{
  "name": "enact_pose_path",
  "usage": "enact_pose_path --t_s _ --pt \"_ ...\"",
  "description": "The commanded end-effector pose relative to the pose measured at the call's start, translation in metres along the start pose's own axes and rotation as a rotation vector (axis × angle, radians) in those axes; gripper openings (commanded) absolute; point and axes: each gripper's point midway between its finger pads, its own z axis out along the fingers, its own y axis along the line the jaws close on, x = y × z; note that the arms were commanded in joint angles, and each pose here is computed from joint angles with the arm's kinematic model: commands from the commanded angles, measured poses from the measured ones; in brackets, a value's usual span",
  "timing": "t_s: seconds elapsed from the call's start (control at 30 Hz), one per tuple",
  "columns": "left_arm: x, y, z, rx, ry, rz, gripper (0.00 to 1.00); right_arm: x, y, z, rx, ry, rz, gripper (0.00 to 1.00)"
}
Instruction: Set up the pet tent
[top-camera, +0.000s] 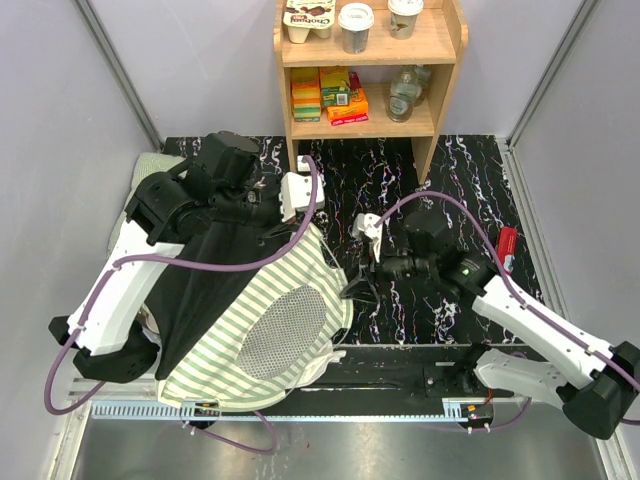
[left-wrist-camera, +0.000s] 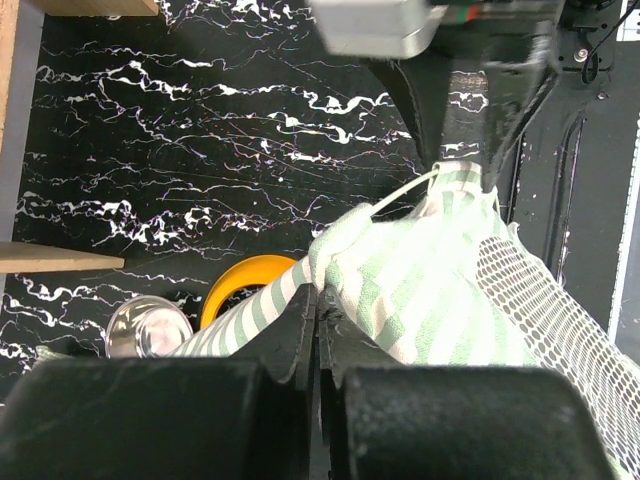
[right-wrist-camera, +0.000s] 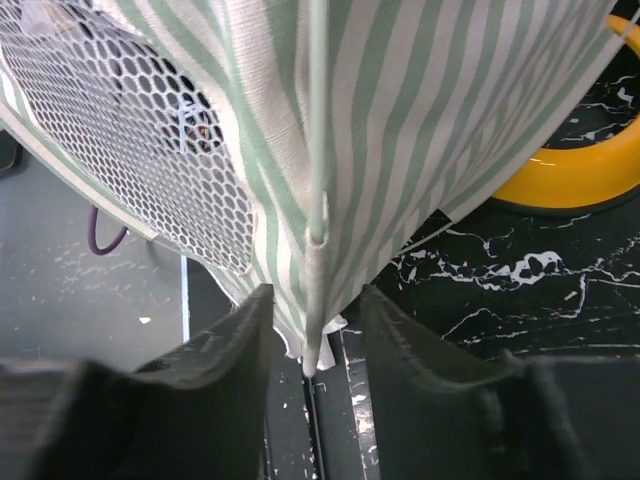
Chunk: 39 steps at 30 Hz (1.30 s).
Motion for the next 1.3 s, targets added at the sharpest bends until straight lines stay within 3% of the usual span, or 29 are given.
enact_pose_path --t_s 0.0,0.2,0.43,0.53,0.6,0.7,0.83,1.1,1.27 --pt "0.011 -0.008 -0.015 0.002 0.044 -0.001 0.0 -0.024 0.004 0.011 -0.071 -0.051 0.032 0.38" --pt "-0.012 -0.012 -0.031 -0.001 -0.038 0.024 0.0 -0.028 -0.003 0.015 -0.06 -0.022 0.003 0.0" --pt "-0.017 -0.01 -0.028 -0.012 -0.034 0.061 0.01 -0.025 -0.011 0.013 -0.026 0.033 -0.037 0.0" --pt "-0.024 -0.01 -0.024 -0.001 -0.041 0.075 0.07 -0.025 -0.014 0.016 -0.019 0.052 -0.051 0.0" --pt "-0.033 -0.008 -0.03 -0.012 -0.065 0.091 0.17 -0.024 -0.015 0.016 -0.008 0.061 -0.058 0.0" --pt "-0.036 -0.002 -0.037 -0.048 -0.065 0.13 0.44 -0.021 -0.017 0.013 0.013 0.069 -0.062 0.0" --pt "-0.038 -0.002 -0.05 -0.073 -0.075 0.197 0.58 -0.021 -0.017 0.013 0.011 0.08 -0.077 0.0" --pt "-0.042 -0.012 -0.036 -0.014 -0.053 0.26 0.67 -0.032 -0.028 0.012 0.065 0.118 -0.146 0.0" --pt "-0.089 0.007 -0.064 -0.167 -0.228 0.241 0.68 -0.088 -0.051 -0.016 0.296 -0.032 -0.298 0.0"
